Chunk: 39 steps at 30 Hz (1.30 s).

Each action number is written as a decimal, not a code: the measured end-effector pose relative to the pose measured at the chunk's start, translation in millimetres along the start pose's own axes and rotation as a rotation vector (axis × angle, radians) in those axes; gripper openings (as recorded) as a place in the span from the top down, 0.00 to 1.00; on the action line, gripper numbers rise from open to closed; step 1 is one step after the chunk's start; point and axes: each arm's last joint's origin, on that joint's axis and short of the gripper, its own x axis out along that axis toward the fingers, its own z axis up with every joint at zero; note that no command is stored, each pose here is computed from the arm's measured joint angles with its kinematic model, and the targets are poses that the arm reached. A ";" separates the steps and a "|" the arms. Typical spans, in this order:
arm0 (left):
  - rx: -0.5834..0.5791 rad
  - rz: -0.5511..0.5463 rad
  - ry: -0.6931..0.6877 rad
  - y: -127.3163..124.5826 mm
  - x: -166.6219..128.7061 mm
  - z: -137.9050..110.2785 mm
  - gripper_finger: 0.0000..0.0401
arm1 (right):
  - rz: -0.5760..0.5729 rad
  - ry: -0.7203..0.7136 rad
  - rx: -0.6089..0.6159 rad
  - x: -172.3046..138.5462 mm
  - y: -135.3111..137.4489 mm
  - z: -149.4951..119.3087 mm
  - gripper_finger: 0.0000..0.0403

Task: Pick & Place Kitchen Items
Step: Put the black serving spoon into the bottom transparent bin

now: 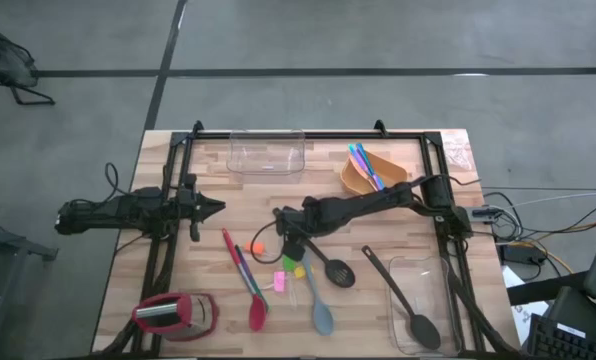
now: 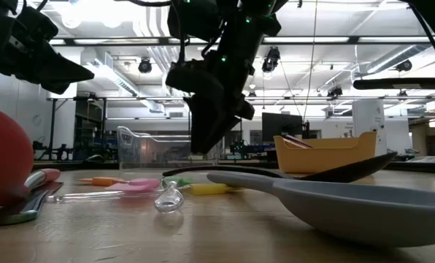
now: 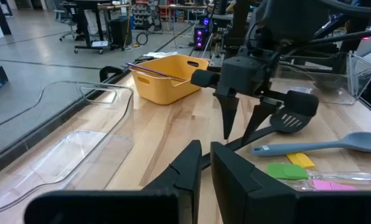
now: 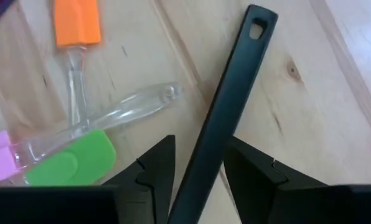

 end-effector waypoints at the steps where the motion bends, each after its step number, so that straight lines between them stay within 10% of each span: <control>1: 0.000 0.000 0.000 0.0 0.0 0.0 0.89 | -0.004 0.001 0.005 0.6 -0.2 -0.7 0.67; 18: 0.001 0.000 0.003 0.0 0.1 -0.3 0.89 | -0.033 0.040 0.015 19.4 -3.7 -10.9 0.48; 39: 0.000 0.000 0.000 0.0 0.0 -0.1 0.89 | -0.067 0.044 -0.001 25.1 -11.2 -12.9 0.80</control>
